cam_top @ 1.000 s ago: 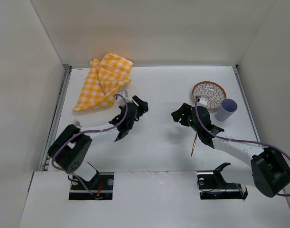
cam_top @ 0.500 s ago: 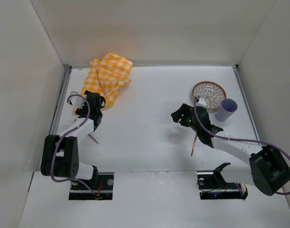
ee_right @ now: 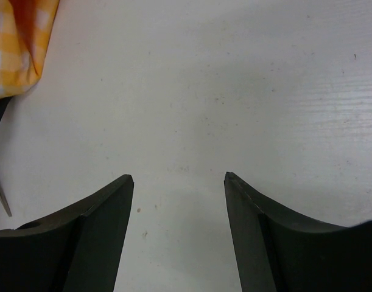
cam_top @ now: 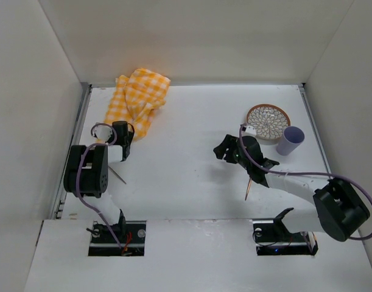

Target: Set the dinner table for one person

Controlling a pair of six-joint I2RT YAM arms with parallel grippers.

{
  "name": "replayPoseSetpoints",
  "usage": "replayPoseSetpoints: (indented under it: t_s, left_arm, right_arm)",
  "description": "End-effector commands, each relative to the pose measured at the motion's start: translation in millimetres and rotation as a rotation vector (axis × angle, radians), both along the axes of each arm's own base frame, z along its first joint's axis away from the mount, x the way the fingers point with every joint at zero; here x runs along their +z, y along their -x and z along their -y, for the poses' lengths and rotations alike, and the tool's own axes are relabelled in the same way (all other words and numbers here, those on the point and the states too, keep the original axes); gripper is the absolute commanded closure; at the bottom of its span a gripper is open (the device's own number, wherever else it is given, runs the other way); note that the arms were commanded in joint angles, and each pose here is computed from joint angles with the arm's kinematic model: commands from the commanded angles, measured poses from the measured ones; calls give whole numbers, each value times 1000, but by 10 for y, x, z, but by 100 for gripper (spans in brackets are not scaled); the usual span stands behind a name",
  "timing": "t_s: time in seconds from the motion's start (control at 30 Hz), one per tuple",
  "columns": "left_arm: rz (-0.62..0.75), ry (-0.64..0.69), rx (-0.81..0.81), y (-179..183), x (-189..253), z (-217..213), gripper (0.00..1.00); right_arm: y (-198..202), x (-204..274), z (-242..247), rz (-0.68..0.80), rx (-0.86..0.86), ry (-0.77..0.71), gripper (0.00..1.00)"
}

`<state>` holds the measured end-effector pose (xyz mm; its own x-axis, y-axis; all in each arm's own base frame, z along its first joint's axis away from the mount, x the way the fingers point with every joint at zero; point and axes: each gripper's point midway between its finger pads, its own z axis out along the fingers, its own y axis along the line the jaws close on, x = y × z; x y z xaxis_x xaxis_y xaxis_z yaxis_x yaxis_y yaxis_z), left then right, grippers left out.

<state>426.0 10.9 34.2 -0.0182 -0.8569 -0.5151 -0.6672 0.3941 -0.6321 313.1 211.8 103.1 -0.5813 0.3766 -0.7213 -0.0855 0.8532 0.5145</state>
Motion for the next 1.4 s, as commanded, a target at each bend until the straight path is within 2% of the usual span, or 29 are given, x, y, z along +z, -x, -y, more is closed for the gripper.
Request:
replayPoseSetpoints:
  t_s: [0.0,0.07,0.17,0.37,0.5,0.57,0.6,0.7,0.73,0.93,1.1,1.2,1.37]
  left_arm:
    - [46,83,-158,-185,-16,513,82]
    - [45,88,-238,-96,-112,872,90]
    - [67,83,-346,71,-147,1325,96]
    - [54,102,-609,630,-180,2103,97]
    - [46,65,-748,1052,-164,2388,94]
    - [44,44,-770,1207,-156,2392,92]
    - [34,29,-773,1293,-167,2356,87]
    - [29,-22,-740,1431,-144,2179,59]
    - [38,-35,-725,1448,-110,2125,53]
    - [136,-134,-629,1516,335,1753,31]
    - [104,-141,-516,1514,366,1466,21]
    - [43,-102,-465,1488,213,1333,21]
    - [-5,-27,-470,1448,36,1308,23]
  right_arm:
    - [-121,214,-117,61,14,-20,33]
    - [-119,209,-127,60,16,-18,33]
    - [-133,184,-112,55,8,-14,32]
    - [-150,273,-94,81,-9,-37,29]
    - [-195,326,-93,99,-39,-70,23]
    - [-243,332,-133,95,-52,-96,21]
    - [-275,349,-158,91,-61,-113,20]
    - [-372,376,-217,74,-87,-138,19]
    - [-399,402,-213,75,-103,-148,19]
    - [-434,567,-106,107,-197,-227,19]
    - [-600,626,-64,108,-221,-219,18]
    - [-738,569,-28,86,-240,-221,17]
    - [-1001,468,23,25,-273,-279,17]
